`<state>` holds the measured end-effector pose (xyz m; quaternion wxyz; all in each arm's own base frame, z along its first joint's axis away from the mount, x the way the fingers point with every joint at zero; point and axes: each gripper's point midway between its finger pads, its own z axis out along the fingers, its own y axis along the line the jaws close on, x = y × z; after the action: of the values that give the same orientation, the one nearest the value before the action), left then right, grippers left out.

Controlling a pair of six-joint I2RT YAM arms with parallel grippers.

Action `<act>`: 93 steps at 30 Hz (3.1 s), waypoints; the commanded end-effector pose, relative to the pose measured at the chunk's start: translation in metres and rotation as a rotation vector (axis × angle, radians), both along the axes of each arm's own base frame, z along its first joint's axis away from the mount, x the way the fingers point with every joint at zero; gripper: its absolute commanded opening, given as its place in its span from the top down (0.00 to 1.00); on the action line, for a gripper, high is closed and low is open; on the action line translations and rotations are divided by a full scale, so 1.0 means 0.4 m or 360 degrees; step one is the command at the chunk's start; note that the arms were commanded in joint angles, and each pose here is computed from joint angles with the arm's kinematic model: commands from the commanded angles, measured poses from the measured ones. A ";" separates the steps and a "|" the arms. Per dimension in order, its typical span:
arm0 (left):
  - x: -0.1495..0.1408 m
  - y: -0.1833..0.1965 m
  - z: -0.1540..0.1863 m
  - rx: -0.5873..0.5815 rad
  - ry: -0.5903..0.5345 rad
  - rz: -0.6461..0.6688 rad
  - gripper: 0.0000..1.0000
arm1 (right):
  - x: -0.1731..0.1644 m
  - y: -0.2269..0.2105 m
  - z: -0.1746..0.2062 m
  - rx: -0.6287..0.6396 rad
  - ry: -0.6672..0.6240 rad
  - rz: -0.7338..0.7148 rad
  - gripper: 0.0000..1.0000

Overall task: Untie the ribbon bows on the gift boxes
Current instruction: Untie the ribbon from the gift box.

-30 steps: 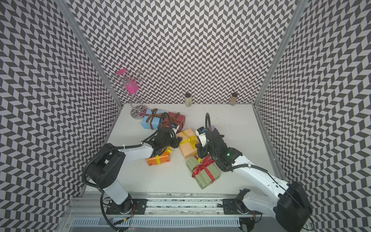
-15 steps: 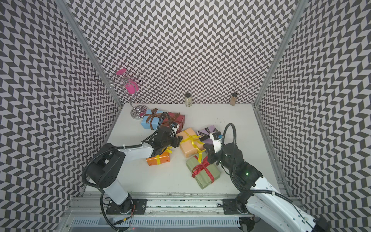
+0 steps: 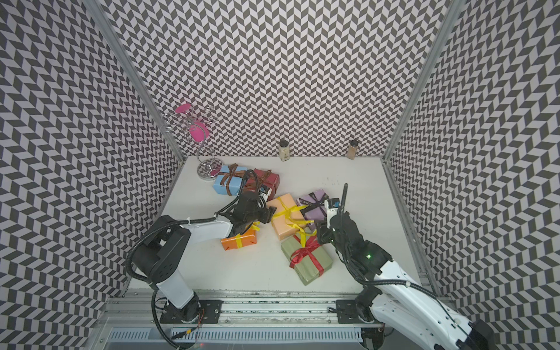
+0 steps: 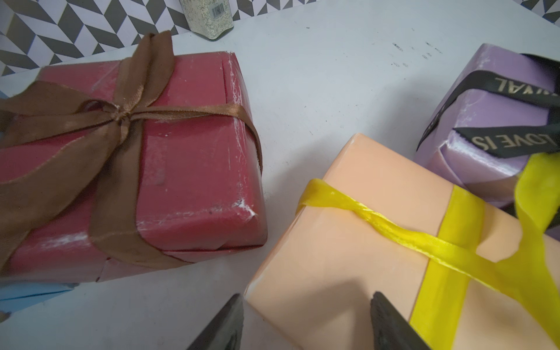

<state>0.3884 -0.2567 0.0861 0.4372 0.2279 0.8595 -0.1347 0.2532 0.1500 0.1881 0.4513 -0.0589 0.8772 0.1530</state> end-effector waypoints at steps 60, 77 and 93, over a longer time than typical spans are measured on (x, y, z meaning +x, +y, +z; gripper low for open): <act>-0.020 0.027 -0.025 0.0087 0.0043 0.0010 0.33 | 0.109 0.164 -0.084 -0.0192 0.0129 0.0345 1.00; -0.024 0.033 -0.002 0.0080 0.0025 0.0016 0.33 | 0.133 0.198 -0.018 0.0017 0.0111 0.0384 0.52; -0.020 0.025 0.000 0.0062 0.0022 0.0008 0.33 | 0.243 0.232 -0.083 -0.0075 0.0150 0.0313 0.57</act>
<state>0.3835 -0.2513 0.0875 0.4327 0.2335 0.8618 -0.1245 0.3311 0.2382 0.1385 0.3582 -0.1536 0.9037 0.1771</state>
